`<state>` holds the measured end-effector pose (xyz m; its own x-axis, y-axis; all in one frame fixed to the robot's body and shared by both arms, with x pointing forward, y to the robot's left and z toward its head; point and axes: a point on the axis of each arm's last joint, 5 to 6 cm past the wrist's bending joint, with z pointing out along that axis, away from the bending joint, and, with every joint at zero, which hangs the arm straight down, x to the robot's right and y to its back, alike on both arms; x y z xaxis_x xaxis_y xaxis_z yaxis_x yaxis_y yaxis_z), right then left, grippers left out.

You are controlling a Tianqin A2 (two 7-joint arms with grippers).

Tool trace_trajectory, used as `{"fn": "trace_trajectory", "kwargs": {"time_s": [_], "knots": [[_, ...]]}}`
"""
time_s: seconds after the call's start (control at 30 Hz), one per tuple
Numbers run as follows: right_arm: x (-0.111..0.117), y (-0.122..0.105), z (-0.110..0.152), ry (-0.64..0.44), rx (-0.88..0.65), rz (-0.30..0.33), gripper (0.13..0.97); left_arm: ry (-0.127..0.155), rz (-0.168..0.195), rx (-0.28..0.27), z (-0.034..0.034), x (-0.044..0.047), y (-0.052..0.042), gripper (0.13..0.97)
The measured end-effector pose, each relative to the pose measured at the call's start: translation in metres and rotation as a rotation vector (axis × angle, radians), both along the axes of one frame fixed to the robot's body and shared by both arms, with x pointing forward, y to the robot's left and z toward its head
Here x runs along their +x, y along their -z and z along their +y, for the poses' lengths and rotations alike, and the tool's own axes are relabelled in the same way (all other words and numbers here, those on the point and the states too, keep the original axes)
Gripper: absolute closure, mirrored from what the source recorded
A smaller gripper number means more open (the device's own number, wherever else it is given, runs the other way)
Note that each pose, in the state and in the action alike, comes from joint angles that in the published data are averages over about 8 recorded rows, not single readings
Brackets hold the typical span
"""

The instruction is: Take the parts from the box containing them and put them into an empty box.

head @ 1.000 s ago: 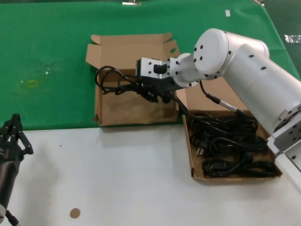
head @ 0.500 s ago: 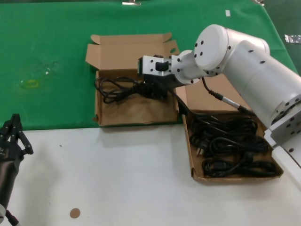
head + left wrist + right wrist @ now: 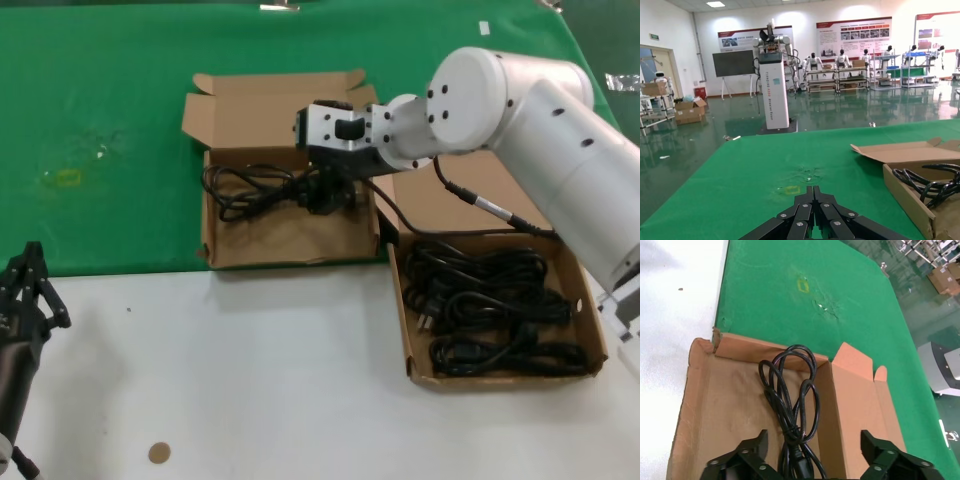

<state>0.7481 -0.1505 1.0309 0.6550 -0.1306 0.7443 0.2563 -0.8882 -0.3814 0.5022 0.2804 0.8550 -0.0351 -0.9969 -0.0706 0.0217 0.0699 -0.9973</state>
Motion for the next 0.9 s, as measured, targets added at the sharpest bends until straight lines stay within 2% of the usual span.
{"fn": "trace_trajectory", "kwargs": {"time_s": [0.07,0.33,0.47,0.57,0.73,0.9], "knots": [[-0.002,-0.001,0.000,-0.002,0.003,-0.004,0.545,0.000,0.000,0.000,0.0000,0.0000,0.0000,0.945],[-0.005,0.001,0.000,-0.005,0.021,-0.008,0.338,0.000,0.000,0.000,0.0000,0.0000,0.0000,0.933],[-0.009,0.010,0.000,-0.007,0.066,-0.011,0.338,0.000,0.000,0.000,0.0000,0.0000,0.0000,0.926],[-0.013,0.019,0.000,-0.006,0.115,-0.014,0.287,0.000,0.000,0.000,0.0000,0.0000,0.0000,0.926],[-0.023,0.037,0.000,0.000,0.211,-0.022,0.201,0.000,0.000,0.000,0.0000,0.0000,0.0000,0.870],[-0.034,0.054,-0.003,0.017,0.311,-0.031,0.168,0.000,0.000,0.000,0.0000,0.0000,0.0000,0.816]]}}
